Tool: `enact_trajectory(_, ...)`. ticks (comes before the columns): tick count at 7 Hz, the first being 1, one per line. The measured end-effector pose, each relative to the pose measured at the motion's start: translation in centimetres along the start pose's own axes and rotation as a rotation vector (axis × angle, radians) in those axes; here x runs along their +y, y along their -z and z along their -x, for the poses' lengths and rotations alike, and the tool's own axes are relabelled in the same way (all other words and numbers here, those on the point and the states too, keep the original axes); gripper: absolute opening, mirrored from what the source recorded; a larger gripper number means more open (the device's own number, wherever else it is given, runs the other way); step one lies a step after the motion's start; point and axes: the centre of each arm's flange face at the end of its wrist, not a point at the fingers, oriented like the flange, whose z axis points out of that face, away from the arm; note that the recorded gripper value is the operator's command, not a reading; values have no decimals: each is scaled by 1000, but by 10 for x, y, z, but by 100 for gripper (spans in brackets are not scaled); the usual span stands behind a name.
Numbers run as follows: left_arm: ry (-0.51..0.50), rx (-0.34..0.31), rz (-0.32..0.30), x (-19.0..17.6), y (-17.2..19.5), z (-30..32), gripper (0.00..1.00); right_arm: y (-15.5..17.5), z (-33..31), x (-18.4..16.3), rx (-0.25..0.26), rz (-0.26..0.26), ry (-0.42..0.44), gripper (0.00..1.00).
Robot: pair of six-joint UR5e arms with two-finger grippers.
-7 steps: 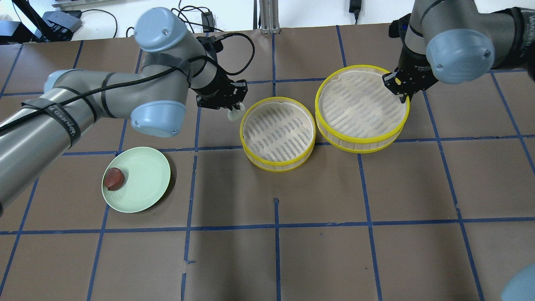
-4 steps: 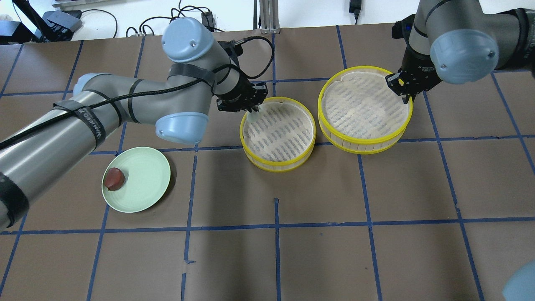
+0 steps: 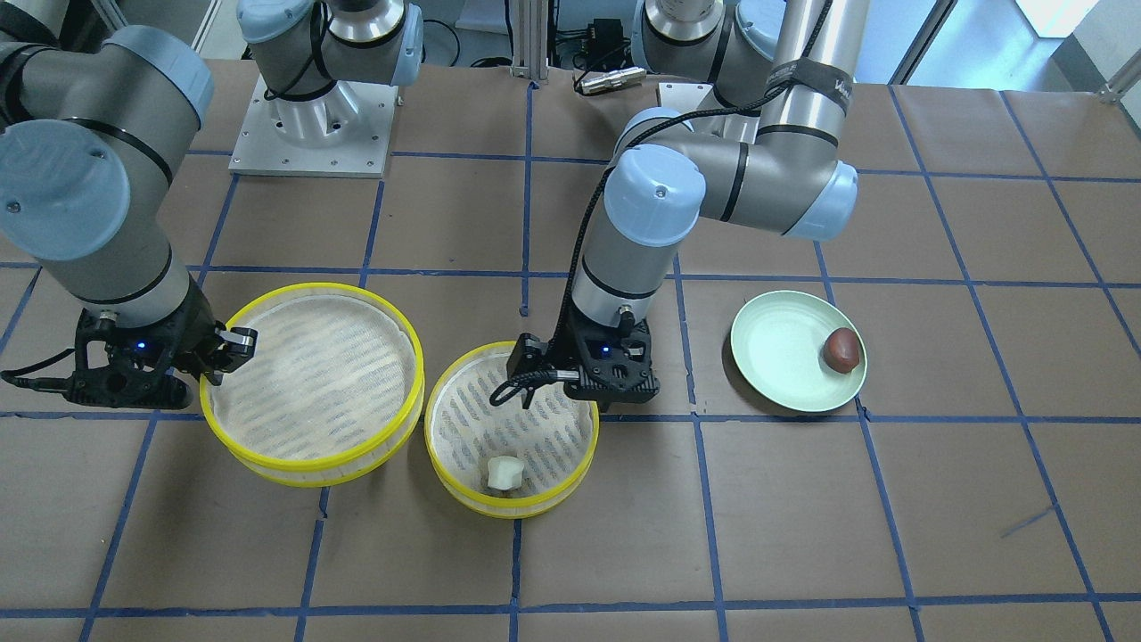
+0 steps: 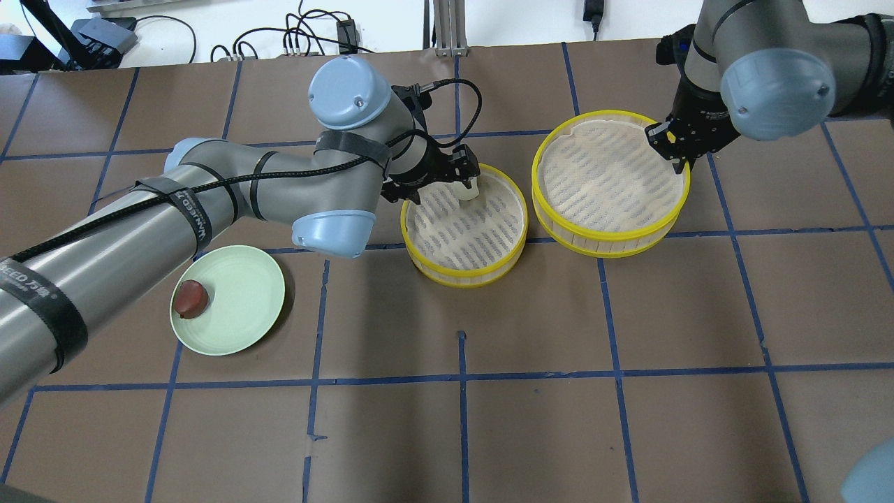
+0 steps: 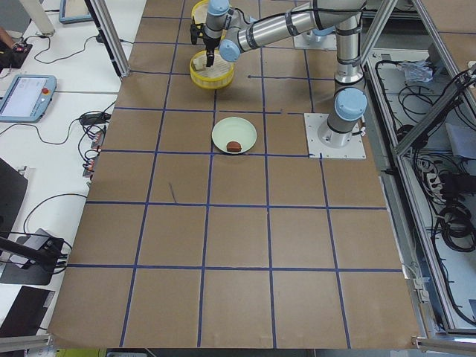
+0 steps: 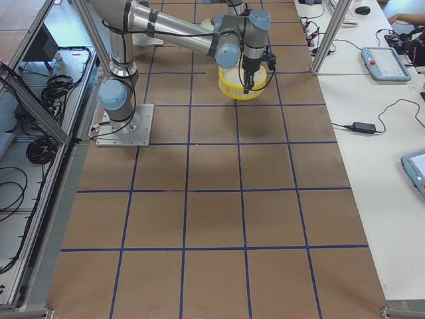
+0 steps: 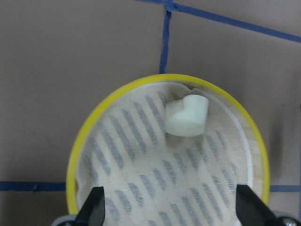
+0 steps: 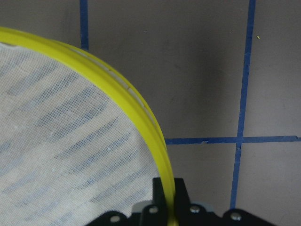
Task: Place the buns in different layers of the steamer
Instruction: 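Stack top tier onto bottom tier while left gripper moves to the plate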
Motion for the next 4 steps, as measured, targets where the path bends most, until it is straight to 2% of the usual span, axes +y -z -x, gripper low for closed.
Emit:
enact_trajectory(2,-139,-93,32,-4,32,63,100,17,52,-6,-65,-33,-118,7)
enact_trajectory(4,-274,-181,85,2,57,143,100,4,115,-22,-99,-18,-222,7)
